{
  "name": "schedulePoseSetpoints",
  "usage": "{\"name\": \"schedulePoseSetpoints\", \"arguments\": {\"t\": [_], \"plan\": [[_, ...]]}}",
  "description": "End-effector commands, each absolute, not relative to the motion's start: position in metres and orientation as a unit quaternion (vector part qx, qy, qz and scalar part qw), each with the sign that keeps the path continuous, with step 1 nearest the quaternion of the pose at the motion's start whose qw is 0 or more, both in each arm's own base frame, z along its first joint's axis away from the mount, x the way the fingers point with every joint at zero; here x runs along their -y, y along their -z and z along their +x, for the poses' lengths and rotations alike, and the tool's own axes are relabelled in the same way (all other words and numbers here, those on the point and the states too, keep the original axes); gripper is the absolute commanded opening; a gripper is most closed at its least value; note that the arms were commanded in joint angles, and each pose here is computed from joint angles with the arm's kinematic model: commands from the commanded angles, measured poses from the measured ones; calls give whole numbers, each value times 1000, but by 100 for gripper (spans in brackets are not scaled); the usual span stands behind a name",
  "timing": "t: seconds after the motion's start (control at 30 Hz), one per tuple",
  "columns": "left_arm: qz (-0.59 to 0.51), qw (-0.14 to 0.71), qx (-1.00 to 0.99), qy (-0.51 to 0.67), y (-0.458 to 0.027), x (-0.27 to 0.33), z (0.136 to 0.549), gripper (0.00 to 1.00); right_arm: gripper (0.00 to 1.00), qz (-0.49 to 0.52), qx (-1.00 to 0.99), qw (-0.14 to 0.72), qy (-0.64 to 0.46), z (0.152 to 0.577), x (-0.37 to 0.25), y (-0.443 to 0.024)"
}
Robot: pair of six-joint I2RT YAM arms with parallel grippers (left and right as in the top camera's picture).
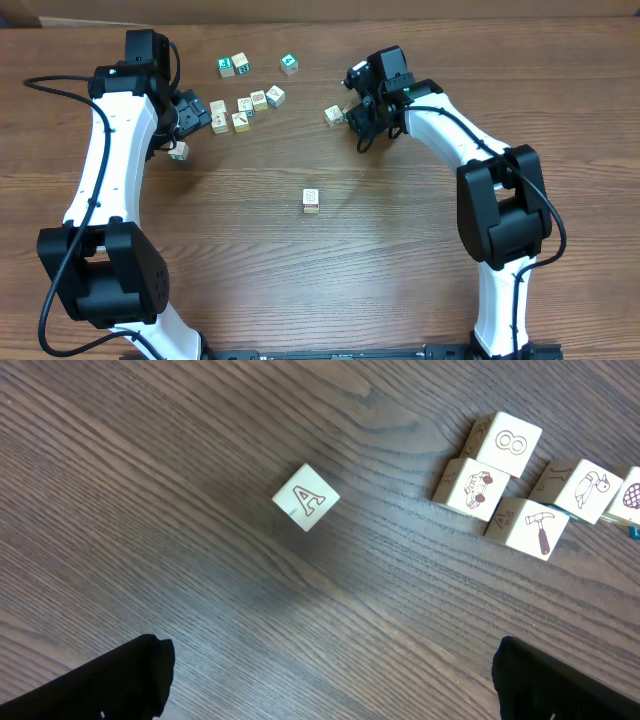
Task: Form a tower
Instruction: 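Grasp the X block with the right gripper and lift it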
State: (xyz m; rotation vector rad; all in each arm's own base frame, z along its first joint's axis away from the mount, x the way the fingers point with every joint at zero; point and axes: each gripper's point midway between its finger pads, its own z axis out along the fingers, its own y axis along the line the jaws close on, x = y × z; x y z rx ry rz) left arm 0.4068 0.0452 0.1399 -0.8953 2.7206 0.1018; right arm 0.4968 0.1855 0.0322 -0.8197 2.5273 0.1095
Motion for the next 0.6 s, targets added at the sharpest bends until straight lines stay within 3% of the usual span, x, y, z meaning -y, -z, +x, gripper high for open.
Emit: {"name": "schedulePoseSetpoints", "arguments": {"t": [0.0, 0.13, 0.27, 0.4, 0.57], "plan": [[-304, 151, -940, -32, -150, -45, 409, 99, 64, -312, -918, 241, -37, 503, -190, -23], [-304, 151, -940, -32, -150, -45, 409, 100, 37, -312, -919, 238, -37, 502, -190, -18], [-304, 151, -940, -32, -150, -45, 409, 100, 22, -312, -920, 234, -36, 501, -189, -18], [-304, 151, -940, -32, -150, -45, 409, 99, 21, -311, -922, 228, -35, 497, -187, -32], [-304, 151, -940, -32, -150, -45, 409, 100, 22, -276, -925, 256, -46, 494, -187, -90]]}}
